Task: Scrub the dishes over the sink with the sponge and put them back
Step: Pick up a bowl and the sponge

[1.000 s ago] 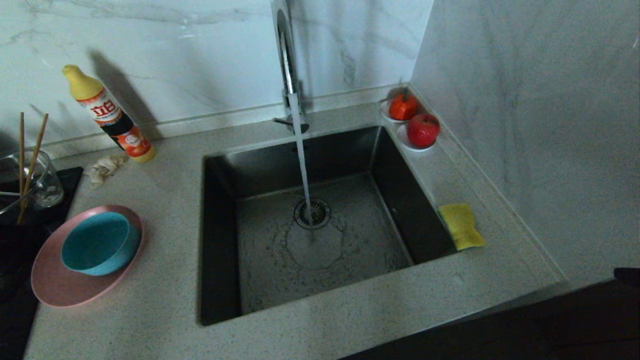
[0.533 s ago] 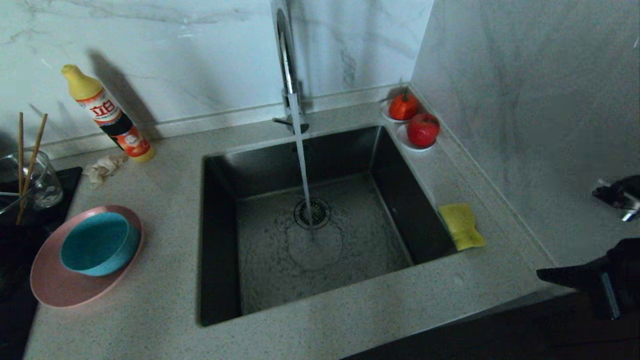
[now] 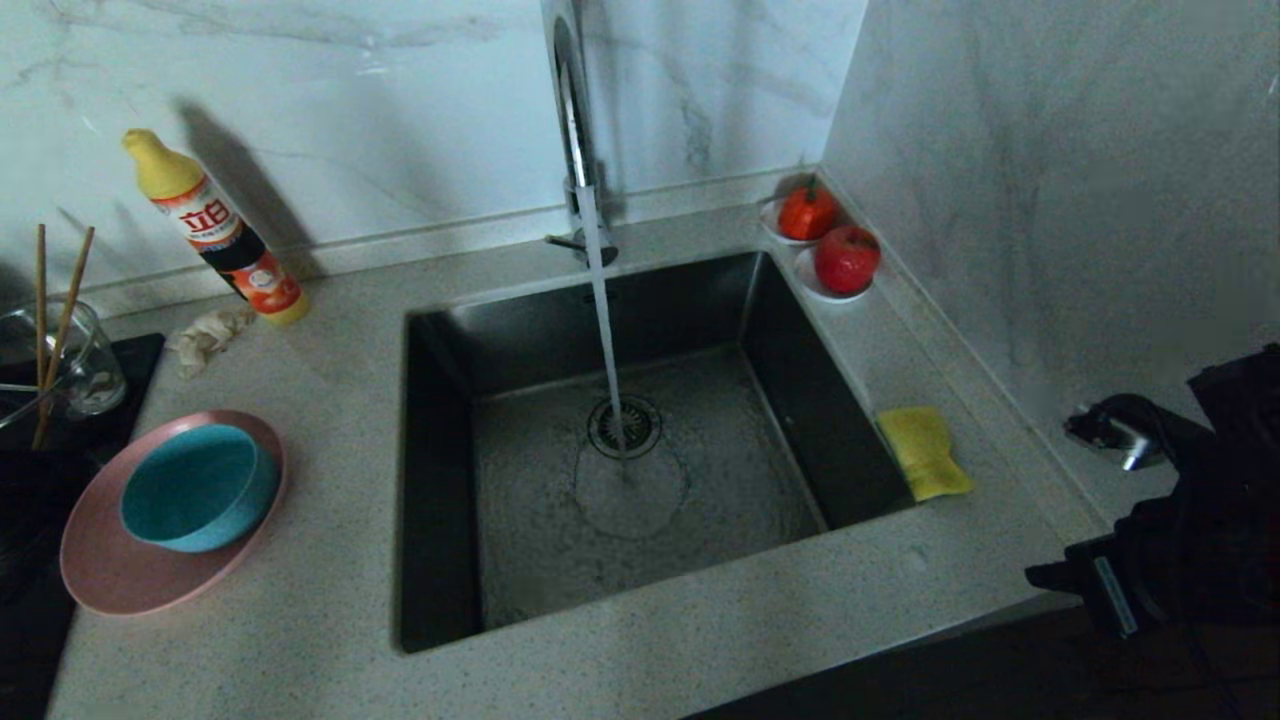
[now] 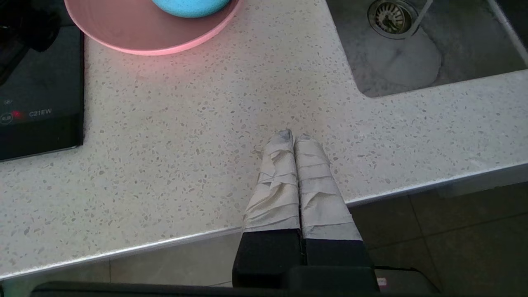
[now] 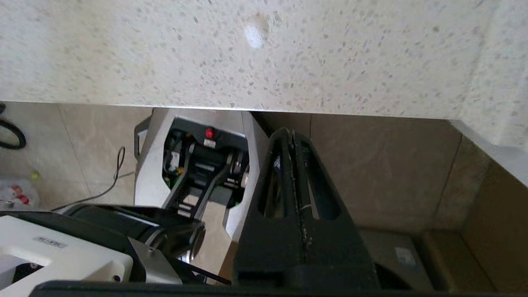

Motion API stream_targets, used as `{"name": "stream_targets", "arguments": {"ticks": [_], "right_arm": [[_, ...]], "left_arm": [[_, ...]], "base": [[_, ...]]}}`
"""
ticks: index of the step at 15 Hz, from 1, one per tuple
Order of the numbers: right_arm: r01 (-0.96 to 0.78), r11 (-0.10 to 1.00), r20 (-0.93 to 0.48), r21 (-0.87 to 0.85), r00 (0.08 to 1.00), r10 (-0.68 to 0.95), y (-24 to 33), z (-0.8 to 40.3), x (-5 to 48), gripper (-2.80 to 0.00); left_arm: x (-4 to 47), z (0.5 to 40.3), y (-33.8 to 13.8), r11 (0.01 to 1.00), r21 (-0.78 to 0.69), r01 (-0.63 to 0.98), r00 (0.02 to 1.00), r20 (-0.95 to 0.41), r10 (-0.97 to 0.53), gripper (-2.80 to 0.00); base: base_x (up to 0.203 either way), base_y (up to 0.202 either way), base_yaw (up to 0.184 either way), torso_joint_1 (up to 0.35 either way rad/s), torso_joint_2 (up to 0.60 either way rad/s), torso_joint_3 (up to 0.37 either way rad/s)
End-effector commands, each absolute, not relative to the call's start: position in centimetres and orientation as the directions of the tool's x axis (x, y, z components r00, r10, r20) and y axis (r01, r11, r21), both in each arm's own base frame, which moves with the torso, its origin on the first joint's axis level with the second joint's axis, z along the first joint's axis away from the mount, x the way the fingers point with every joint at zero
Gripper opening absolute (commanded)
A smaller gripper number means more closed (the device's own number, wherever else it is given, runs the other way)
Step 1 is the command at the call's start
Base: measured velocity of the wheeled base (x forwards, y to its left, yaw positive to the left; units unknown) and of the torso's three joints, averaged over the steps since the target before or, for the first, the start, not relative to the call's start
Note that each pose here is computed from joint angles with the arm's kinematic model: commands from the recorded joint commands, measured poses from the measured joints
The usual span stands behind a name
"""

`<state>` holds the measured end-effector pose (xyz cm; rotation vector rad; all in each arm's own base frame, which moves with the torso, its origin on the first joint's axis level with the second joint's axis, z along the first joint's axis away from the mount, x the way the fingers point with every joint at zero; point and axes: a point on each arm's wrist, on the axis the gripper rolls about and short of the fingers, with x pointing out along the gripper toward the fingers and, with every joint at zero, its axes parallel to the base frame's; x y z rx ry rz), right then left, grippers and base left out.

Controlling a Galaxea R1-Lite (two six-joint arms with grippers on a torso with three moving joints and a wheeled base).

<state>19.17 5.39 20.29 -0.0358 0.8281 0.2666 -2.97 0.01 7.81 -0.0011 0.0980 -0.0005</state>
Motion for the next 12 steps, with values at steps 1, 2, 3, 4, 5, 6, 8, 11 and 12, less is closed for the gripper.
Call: {"name": "stream_targets", "arguments": {"ticks": [1, 2, 3, 4, 5, 6, 8, 11, 12], "right_arm": [[-0.251, 0.965, -0.746, 0.073, 0.628, 0.219, 5.5, 19.9, 19.6, 0.0], [-0.259, 0.963, -0.746, 0.069, 0.628, 0.222, 5.6, 19.9, 19.5, 0.0], [-0.277, 0.959, -0.749, 0.066, 0.621, 0.231, 6.1, 19.8, 19.4, 0.0], [-0.274, 0.961, -0.762, 0.041, 0.613, 0.207, 6.5, 19.4, 19.5, 0.0], [-0.259, 0.966, -0.776, 0.009, 0.607, 0.17, 6.7, 18.8, 19.8, 0.0], [-0.254, 0.967, -0.78, -0.01, 0.607, 0.152, 7.1, 18.5, 20.1, 0.0], [-0.264, 0.964, -0.774, -0.016, 0.615, 0.155, 7.6, 17.9, 20.6, 0.0], [-0.257, 0.966, -0.795, -0.026, 0.592, 0.136, 8.2, 17.0, 21.5, 0.0], [-0.248, 0.968, -0.797, -0.021, 0.589, 0.133, 8.4, 16.9, 21.8, 0.0]], "left_arm": [[-3.0, 7.8, 0.0, 1.0, -0.001, 0.0, 0.995, -0.101, 0.0, -2.8], [-3.0, 7.8, 0.0, 1.0, -0.001, 0.0, 0.995, -0.1, 0.0, -2.8], [-3.0, 7.8, 0.0, 1.0, -0.001, 0.0, 0.995, -0.098, 0.0, -2.8], [-3.0, 7.8, 0.0, 1.0, -0.001, 0.0, 0.995, -0.1, 0.0, -2.8], [-3.0, 7.8, 0.0, 1.0, -0.001, 0.0, 0.995, -0.101, 0.0, -2.8], [-3.0, 7.8, 0.0, 1.0, -0.001, 0.0, 0.995, -0.101, 0.0, -2.8], [-3.0, 7.8, 0.0, 1.0, -0.001, 0.0, 0.995, -0.101, 0.0, -2.8], [-3.0, 7.8, 0.0, 1.0, -0.001, 0.0, 0.995, -0.1, 0.0, -2.8], [-3.0, 7.8, 0.0, 1.0, -0.001, 0.0, 0.995, -0.099, 0.0, -2.8]], "base": [[0.0, 0.0, 0.0, 0.0, 0.0, 0.0], [0.0, 0.0, 0.0, 0.0, 0.0, 0.0], [0.0, 0.0, 0.0, 0.0, 0.0, 0.0], [0.0, 0.0, 0.0, 0.0, 0.0, 0.0], [0.0, 0.0, 0.0, 0.0, 0.0, 0.0], [0.0, 0.0, 0.0, 0.0, 0.0, 0.0], [0.0, 0.0, 0.0, 0.0, 0.0, 0.0], [0.0, 0.0, 0.0, 0.0, 0.0, 0.0], [0.0, 0.0, 0.0, 0.0, 0.0, 0.0]]}}
